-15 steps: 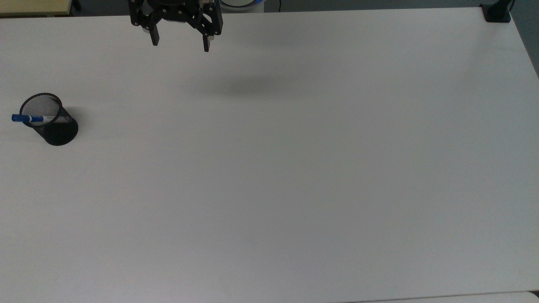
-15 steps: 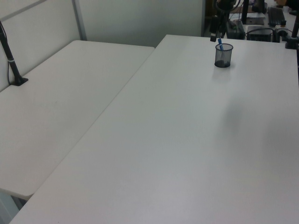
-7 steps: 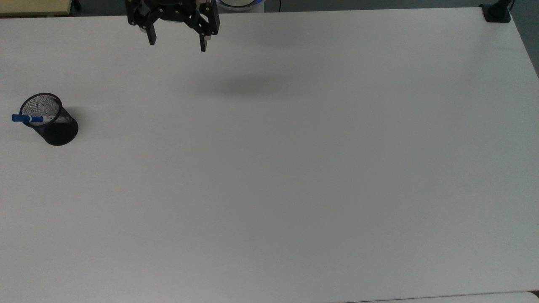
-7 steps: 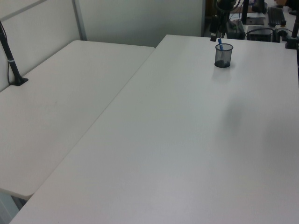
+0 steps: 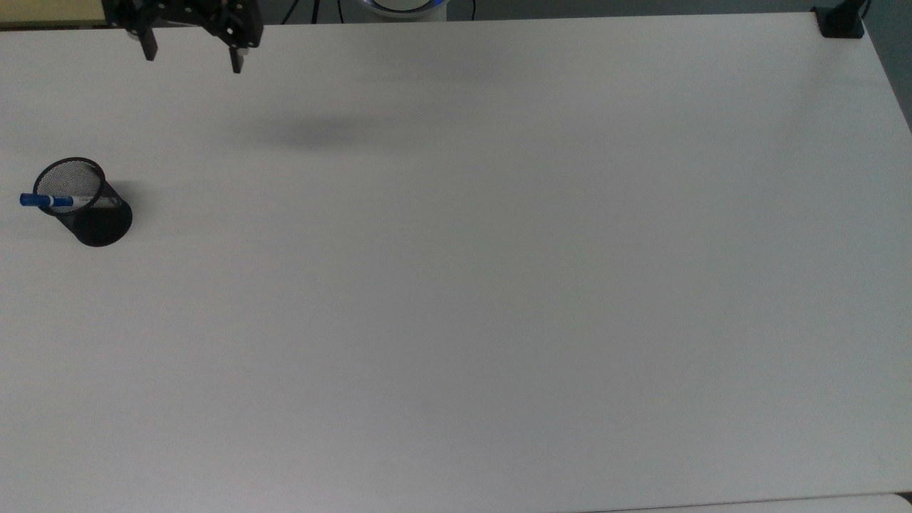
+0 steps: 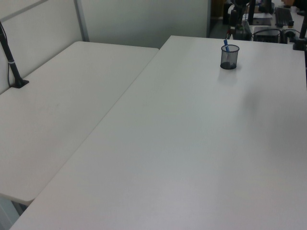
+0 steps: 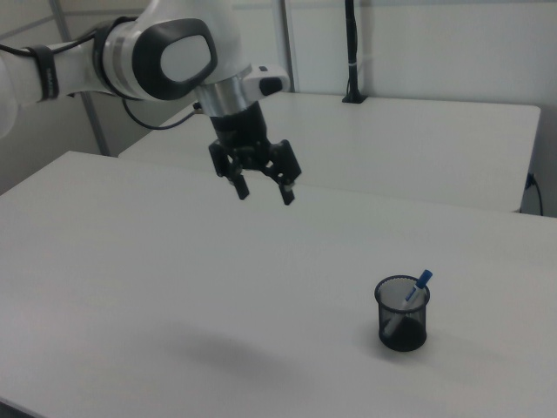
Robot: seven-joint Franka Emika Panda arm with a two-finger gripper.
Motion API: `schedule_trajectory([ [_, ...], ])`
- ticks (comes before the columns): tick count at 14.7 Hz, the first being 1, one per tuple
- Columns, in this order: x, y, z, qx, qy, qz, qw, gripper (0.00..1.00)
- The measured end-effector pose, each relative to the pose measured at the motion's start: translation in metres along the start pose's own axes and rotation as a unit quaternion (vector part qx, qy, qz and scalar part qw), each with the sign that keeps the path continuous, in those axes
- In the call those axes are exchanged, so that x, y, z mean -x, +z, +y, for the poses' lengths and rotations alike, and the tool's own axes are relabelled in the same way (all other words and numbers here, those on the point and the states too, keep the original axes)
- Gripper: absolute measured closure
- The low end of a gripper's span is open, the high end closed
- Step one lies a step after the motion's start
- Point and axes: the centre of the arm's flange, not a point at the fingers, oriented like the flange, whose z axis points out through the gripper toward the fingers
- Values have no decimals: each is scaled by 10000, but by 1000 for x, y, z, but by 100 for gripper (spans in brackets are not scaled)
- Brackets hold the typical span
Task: Remove the marker
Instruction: 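Move the gripper over the black mesh pen cup toward the blue marker, then lower the gripper onto the blue marker and close on it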
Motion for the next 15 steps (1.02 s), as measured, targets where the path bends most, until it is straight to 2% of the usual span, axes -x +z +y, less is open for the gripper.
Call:
schedule_trajectory([
  [3,-5,26,70,265,477,465,9974,0],
  [6,-17,87,131,497,881,1034,9895,0],
  [9,-18,124,160,577,1256,1266,9823,0],
  [11,-17,142,173,578,1813,1491,9703,2],
  [15,-10,171,183,514,2607,1856,9460,4],
])
